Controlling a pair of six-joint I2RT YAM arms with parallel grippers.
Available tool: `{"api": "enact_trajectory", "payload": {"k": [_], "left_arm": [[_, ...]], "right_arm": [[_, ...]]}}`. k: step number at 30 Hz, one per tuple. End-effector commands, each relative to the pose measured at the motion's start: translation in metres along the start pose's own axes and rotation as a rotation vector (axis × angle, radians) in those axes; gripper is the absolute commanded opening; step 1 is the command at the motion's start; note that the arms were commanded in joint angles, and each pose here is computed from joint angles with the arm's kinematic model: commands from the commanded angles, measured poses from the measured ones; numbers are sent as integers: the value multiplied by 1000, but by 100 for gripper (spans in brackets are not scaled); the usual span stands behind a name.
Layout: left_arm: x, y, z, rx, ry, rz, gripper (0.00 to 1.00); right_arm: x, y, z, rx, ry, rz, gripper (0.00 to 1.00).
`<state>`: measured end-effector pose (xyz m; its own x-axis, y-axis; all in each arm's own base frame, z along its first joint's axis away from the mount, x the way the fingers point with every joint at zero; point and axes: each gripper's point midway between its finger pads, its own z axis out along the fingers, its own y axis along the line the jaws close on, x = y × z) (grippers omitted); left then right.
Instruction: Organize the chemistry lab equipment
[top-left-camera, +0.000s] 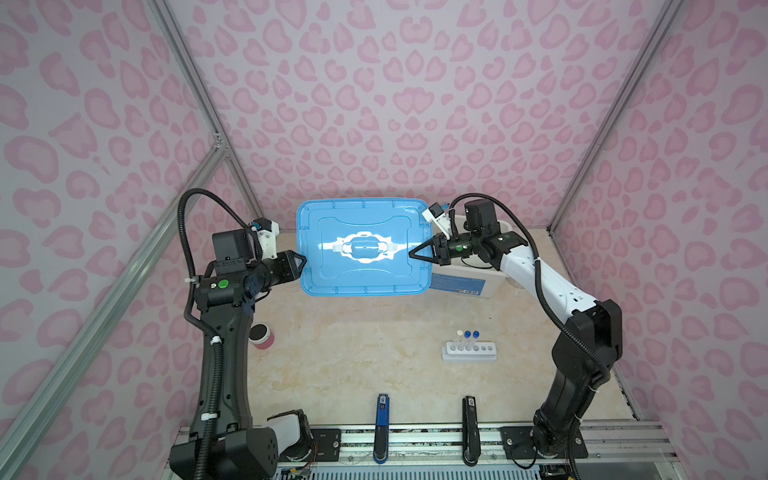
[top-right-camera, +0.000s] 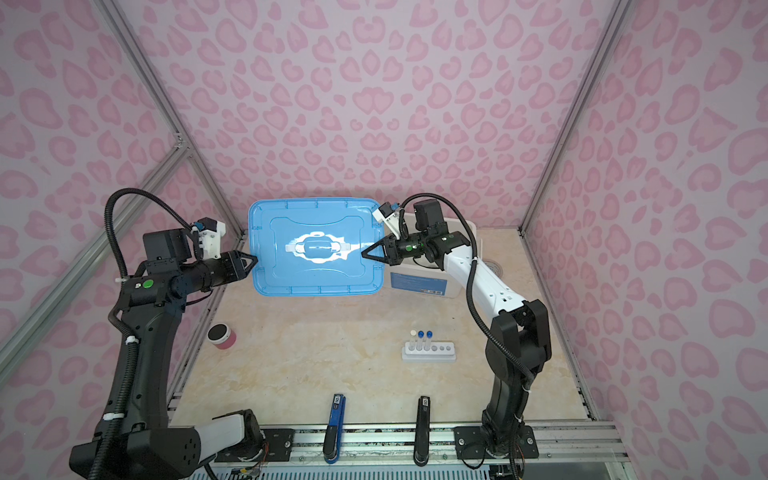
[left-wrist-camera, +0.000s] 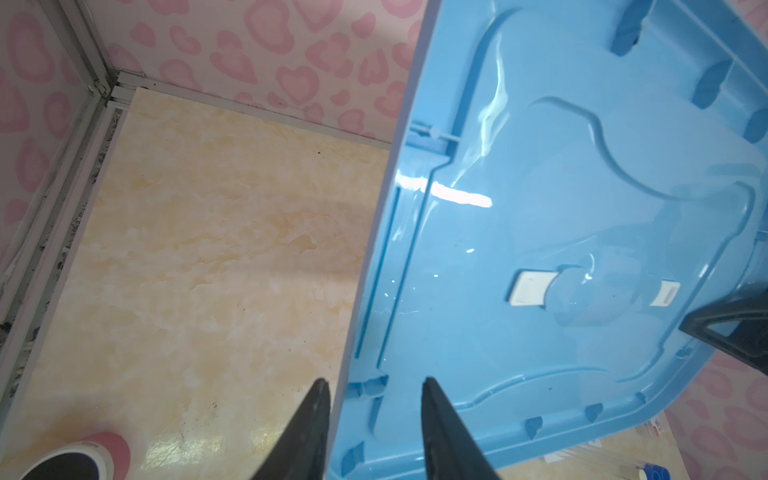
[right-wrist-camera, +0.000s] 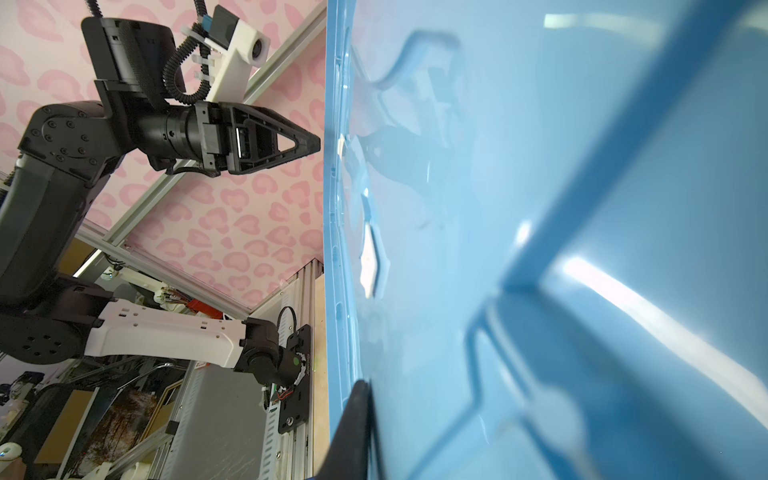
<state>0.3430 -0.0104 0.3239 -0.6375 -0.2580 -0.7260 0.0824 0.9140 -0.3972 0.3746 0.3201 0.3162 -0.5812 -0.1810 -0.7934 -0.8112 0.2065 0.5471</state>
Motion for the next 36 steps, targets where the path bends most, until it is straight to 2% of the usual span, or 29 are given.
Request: {"api": "enact_trajectory", "payload": {"k": [1,7,11,14,16,17,18,20,22,26,32,36], "left_arm": [[-18,-4,-11,-15,-73,19,49],[-39,-10,-24,-21,-147,-3,56],[-56,-25,-29,48,-196,-54,65],[-69,-48,-32,122,-231,-87,72],[-80,-60,-35,163,-268,-132,74],[-85,-65,-36,189,-287,-169,81],[-90,-68,-36,210,-299,-207,93],[-98,-80,-37,272,-315,-266,97],[-106,-92,-36,323,-332,-320,98],[-115,-117,-28,395,-333,-357,97],[-134,-134,-24,462,-364,-393,97],[-133,-148,-7,507,-327,-409,97]], "right_arm": [[-16,-7,-11,140,-21,-85,0],[-27,-16,-51,488,43,-247,0],[-31,-13,-71,675,87,-393,0],[-39,-13,-84,808,65,-503,0],[-47,-11,-94,887,19,-563,0],[-52,-8,-99,921,-14,-592,0],[-56,-5,-103,954,-44,-624,1],[-64,3,-110,1036,-92,-708,1],[-75,17,-117,1111,-138,-792,1],[-70,27,-106,1197,-93,-927,1],[-63,37,-82,1348,-13,-1132,2],[-59,46,-64,1370,-8,-1219,3]]}}
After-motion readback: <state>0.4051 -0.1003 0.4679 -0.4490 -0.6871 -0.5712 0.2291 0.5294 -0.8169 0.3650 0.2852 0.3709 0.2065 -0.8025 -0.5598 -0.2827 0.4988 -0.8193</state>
